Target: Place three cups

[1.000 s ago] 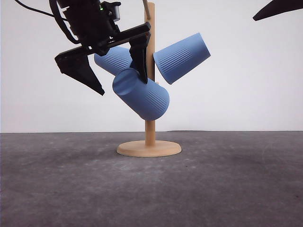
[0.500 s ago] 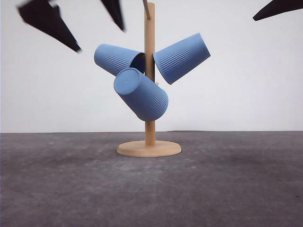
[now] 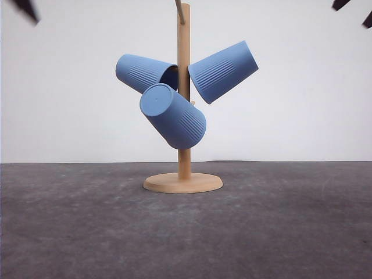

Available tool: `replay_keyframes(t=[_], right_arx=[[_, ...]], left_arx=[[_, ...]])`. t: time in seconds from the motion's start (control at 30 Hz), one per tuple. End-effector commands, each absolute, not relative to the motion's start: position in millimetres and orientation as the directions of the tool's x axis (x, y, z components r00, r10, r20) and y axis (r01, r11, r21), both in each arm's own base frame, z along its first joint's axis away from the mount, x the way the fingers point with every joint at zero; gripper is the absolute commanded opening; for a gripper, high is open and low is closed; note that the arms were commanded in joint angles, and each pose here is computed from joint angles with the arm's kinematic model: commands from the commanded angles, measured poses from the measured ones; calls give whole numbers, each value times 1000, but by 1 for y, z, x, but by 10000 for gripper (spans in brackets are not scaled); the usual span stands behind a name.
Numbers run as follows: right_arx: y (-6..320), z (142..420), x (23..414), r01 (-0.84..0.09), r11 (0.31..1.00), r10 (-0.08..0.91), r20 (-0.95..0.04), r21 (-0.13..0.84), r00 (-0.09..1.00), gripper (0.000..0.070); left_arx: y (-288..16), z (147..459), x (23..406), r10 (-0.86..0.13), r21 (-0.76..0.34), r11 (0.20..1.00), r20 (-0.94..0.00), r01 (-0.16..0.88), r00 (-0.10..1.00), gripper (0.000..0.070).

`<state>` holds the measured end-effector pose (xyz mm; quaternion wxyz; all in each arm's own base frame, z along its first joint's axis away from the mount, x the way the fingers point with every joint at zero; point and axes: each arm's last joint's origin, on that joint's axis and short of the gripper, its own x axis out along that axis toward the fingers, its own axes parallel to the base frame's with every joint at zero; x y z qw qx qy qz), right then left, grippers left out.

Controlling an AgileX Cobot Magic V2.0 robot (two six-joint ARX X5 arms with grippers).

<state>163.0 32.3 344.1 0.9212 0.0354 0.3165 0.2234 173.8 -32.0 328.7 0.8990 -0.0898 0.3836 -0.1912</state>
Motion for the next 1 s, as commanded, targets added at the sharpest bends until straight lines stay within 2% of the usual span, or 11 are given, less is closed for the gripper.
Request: replay_keyframes(t=[0.0, 0.2, 0.4, 0.43, 0.47, 0.5, 0.53, 0.57, 0.97], right_arx=[[31, 339, 161, -386, 906, 412, -562, 172, 717, 377], [28, 311, 151, -356, 922, 376, -558, 149, 740, 377], [28, 302, 149, -333, 930, 357, -585, 153, 728, 396], [27, 302, 149, -334, 930, 357, -584, 152, 729, 385], [27, 302, 149, -332, 931, 355, -584, 150, 730, 347], [27, 302, 149, -331, 932, 353, -584, 149, 731, 159], [27, 302, 149, -330, 932, 351, -584, 147, 732, 6], [27, 303, 149, -332, 932, 352, -583, 145, 732, 26], [27, 303, 150, -336, 931, 354, -575, 142, 738, 23]], left_arx=[[-27, 319, 173, -435, -320, 900, -639, 295, 634, 455], [-18, 284, 167, -426, -333, 904, -657, 267, 622, 455], [-18, 283, 167, -430, -337, 902, -649, 269, 628, 455], [-18, 283, 167, -431, -337, 902, -648, 271, 628, 426], [-18, 284, 166, -431, -337, 902, -647, 271, 629, 342], [-19, 284, 166, -433, -338, 901, -646, 273, 629, 151], [-19, 284, 166, -435, -341, 899, -644, 274, 629, 1], [-19, 284, 167, -438, -344, 898, -639, 275, 632, 3], [-19, 284, 166, -436, -343, 899, -641, 272, 632, 0]])
